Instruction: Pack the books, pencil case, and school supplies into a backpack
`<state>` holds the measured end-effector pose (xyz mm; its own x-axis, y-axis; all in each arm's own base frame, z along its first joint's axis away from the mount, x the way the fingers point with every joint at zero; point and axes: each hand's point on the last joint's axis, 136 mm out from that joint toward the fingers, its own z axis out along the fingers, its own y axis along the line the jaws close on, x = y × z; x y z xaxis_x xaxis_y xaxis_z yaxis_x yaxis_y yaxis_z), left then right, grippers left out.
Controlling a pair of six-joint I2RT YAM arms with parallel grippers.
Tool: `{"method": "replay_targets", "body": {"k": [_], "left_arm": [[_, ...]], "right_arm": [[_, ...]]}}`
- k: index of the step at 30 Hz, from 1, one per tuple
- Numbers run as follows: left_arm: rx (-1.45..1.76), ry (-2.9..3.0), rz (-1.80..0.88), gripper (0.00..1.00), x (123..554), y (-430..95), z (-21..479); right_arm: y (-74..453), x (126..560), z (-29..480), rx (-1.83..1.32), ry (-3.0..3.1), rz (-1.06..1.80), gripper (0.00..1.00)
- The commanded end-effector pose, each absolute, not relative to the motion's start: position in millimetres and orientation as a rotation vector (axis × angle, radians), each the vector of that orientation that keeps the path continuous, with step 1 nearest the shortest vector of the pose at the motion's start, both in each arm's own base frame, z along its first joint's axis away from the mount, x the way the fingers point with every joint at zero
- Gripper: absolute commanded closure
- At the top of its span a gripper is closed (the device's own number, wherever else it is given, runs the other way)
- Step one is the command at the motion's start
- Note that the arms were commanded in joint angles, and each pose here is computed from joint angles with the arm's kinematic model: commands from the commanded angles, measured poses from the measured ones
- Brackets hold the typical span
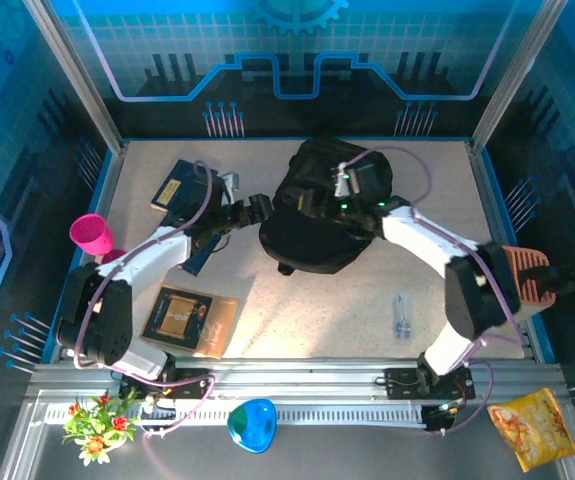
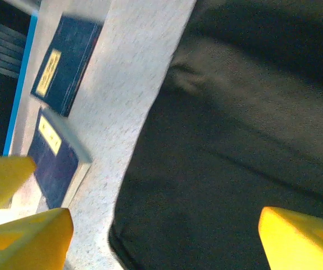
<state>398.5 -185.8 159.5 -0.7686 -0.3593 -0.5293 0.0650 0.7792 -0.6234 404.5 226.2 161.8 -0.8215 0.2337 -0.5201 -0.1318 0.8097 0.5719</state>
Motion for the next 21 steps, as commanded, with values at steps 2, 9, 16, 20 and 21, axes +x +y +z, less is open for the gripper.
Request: {"method": "replay_targets", "body": {"k": [2,9,16,20,21], "left_arm": [[-0.148,2.355,-1.004,0.11,394.6,-240.5,164.4],[0.006,2.489,-1.187,0.18,373.9,-326.5,146.6],[0.121,2.560,-1.237,0.23,365.8,-376.9,124.9],[0.220,2.580,-1.241,0.30,363.3,-398.1,114.3],[0.243,2.580,-1.233,0.32,364.2,-401.2,112.2]], "right_arm": [[156.6,392.8,140.7,0.250,2.449,0.621,0.14],[97.6,378.9,109.1,0.483,2.504,0.594,0.18],[85.7,375.5,89.8,0.564,2.532,0.606,0.35],[81.4,374.0,78.3,0.594,2.558,0.600,0.48],[80.8,374.2,76.6,0.598,2.563,0.602,0.52]]}}
